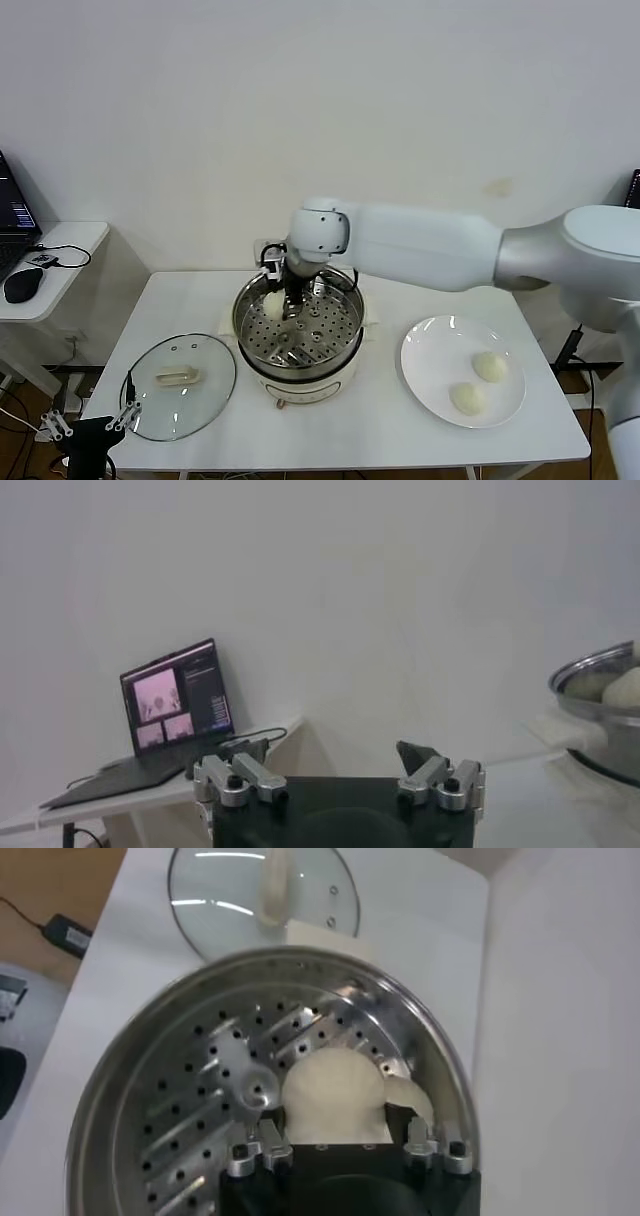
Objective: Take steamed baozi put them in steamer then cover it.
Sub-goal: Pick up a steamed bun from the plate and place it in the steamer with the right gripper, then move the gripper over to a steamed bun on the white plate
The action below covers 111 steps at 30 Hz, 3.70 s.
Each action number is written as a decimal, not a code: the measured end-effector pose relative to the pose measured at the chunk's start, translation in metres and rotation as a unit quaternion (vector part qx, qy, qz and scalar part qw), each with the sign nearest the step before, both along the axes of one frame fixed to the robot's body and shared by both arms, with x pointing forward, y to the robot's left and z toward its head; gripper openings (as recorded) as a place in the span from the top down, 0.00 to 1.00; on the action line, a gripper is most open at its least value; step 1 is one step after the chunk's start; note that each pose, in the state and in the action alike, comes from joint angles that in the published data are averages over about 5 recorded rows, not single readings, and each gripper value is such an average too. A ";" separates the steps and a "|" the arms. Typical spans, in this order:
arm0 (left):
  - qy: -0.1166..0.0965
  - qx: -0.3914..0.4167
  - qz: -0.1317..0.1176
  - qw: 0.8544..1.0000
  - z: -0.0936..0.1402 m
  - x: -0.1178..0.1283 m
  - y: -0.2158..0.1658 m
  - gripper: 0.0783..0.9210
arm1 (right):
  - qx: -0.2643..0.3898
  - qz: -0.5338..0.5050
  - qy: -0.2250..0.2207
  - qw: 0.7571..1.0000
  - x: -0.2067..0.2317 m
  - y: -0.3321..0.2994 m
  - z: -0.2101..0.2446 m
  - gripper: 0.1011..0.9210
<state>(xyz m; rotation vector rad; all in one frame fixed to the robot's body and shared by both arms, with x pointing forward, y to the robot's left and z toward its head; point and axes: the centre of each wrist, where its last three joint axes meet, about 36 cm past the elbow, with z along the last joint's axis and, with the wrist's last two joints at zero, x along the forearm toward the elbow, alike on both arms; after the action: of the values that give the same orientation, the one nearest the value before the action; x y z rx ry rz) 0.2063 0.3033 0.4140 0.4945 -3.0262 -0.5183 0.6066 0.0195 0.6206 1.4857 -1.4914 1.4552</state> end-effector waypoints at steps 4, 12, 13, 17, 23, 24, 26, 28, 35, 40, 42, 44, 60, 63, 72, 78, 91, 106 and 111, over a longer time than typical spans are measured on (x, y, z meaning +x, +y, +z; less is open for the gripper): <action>0.000 -0.001 0.002 1.000 -0.001 0.000 0.000 0.12 | -0.004 -0.001 -0.002 1.000 -0.001 0.012 -0.014 0.37; 0.001 -0.001 0.005 1.000 -0.005 0.000 0.001 0.12 | -0.004 -0.006 -0.007 1.000 -0.001 0.029 -0.036 0.36; 0.001 -0.002 0.005 1.000 -0.005 0.000 0.001 0.12 | -0.003 -0.008 -0.006 1.000 0.000 0.030 -0.037 0.35; 0.001 -0.002 0.005 1.000 -0.006 0.001 0.000 0.12 | 0.001 -0.014 -0.003 1.000 0.001 0.031 -0.041 0.23; 0.000 -0.001 0.001 1.000 -0.006 0.002 0.000 0.12 | 0.008 -0.016 -0.002 1.000 0.004 0.026 -0.035 0.12; 0.000 0.000 0.001 1.000 -0.006 0.002 0.001 0.12 | 0.009 -0.015 -0.002 1.000 0.005 0.023 -0.031 0.12; 0.000 0.002 -0.001 1.000 -0.005 0.003 0.002 0.12 | 0.012 -0.013 -0.004 1.000 0.007 0.017 -0.023 0.12; 0.000 0.004 -0.003 1.000 -0.005 0.004 0.002 0.12 | 0.013 -0.008 -0.006 1.000 0.008 0.009 -0.014 0.12; 0.002 0.005 -0.011 1.000 -0.005 0.006 0.002 0.12 | 0.005 0.021 -0.015 1.000 0.010 -0.045 0.023 0.12; 0.007 0.006 -0.016 1.000 -0.007 0.004 0.001 0.12 | -0.007 0.046 -0.019 0.999 0.004 -0.102 0.042 0.12; 0.008 0.006 -0.019 1.000 -0.007 0.004 0.000 0.12 | -0.014 0.053 -0.019 0.998 0.000 -0.129 0.046 0.12; 0.009 0.007 -0.021 1.000 -0.008 0.005 -0.001 0.12 | -0.021 0.056 -0.020 0.998 -0.005 -0.157 0.047 0.12; 0.016 0.010 -0.025 1.000 -0.014 0.005 -0.002 0.12 | -0.087 0.019 -0.012 0.996 -0.078 -0.320 -0.010 0.12; 0.016 0.011 -0.023 1.000 -0.014 0.005 -0.001 0.12 | -0.095 0.007 -0.006 0.995 -0.092 -0.337 -0.029 0.12; 0.024 0.014 -0.016 0.999 -0.018 0.002 0.002 0.12 | -0.113 -0.017 0.014 0.993 -0.120 -0.371 -0.079 0.12; 0.025 0.017 -0.012 0.999 -0.019 0.001 0.005 0.12 | -0.120 -0.027 0.026 0.992 -0.132 -0.383 -0.109 0.12; 0.027 0.022 -0.002 0.999 -0.020 -0.002 0.011 0.12 | -0.111 -0.047 0.028 0.992 -0.128 -0.388 -0.148 0.19; 0.024 0.023 0.004 0.999 -0.019 -0.003 0.012 0.12 | -0.105 -0.061 0.033 0.992 -0.121 -0.387 -0.163 0.41; 0.022 0.023 0.004 0.999 -0.018 -0.002 0.012 0.12 | -0.103 -0.065 0.036 0.992 -0.116 -0.388 -0.159 0.48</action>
<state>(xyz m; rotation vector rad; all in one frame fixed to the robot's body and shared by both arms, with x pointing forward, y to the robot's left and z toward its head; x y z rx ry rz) 0.2043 0.3151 0.3959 0.4906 -2.9764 -0.5921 0.4902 -0.3685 0.4616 1.2814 -1.3257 1.4158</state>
